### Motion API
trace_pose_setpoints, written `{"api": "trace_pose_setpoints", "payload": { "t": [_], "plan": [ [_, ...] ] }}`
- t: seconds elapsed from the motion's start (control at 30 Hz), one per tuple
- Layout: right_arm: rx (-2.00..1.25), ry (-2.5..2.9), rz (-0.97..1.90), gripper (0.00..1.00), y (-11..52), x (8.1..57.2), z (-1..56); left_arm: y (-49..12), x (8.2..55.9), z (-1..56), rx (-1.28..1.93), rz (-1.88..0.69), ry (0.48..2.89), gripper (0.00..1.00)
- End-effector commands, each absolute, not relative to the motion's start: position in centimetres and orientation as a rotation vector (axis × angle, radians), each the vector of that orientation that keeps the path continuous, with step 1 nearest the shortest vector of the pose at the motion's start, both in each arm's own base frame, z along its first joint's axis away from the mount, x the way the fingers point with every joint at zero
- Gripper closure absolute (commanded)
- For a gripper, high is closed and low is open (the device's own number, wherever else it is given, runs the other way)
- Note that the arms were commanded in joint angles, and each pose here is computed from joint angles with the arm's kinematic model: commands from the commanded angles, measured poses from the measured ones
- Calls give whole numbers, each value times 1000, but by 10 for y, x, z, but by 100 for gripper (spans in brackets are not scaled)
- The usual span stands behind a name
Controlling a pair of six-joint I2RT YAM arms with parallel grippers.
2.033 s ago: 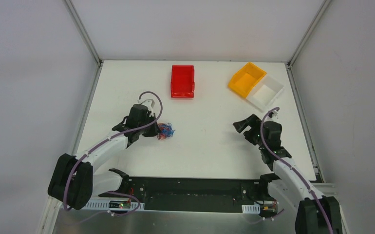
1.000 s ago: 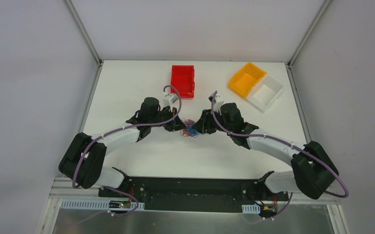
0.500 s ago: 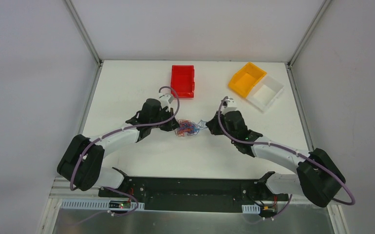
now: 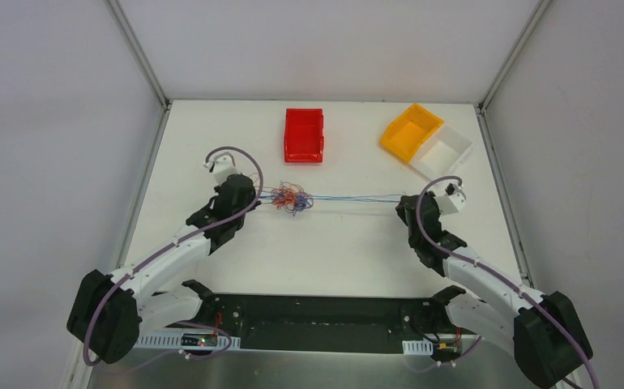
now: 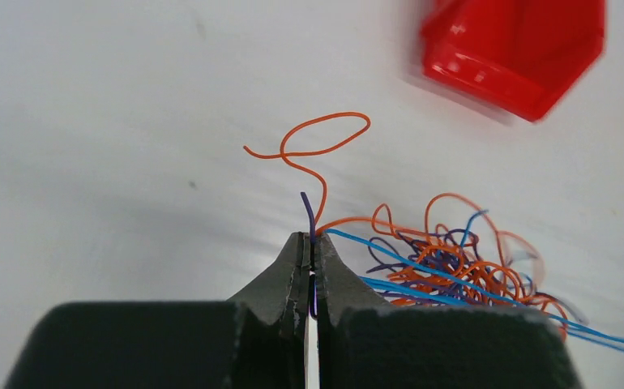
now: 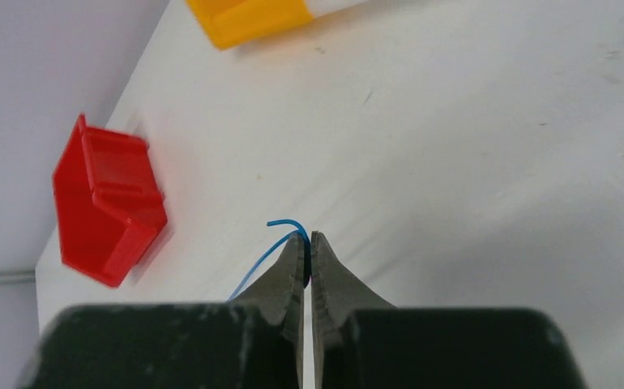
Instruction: Untangle the cables
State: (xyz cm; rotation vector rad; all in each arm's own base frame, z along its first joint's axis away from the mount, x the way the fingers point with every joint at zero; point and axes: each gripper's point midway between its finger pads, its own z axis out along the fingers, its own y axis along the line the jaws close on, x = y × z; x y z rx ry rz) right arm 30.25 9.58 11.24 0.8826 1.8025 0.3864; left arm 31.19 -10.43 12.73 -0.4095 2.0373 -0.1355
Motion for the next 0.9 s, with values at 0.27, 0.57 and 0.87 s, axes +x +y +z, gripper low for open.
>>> {"api": "trace_pose_setpoints", "payload": {
  "t": [0.27, 0.57, 0.87],
  "plan": [
    [1324, 1394, 47, 100, -35, 262, 110, 22, 264, 136, -814, 404, 1749, 100],
    [717, 1800, 477, 86, 78, 307, 136, -110, 307, 136, -143, -235, 1978, 100],
    [275, 2019, 532, 24, 162, 308, 130, -141, 306, 137, -7, -386, 1983, 100]
  ]
}}
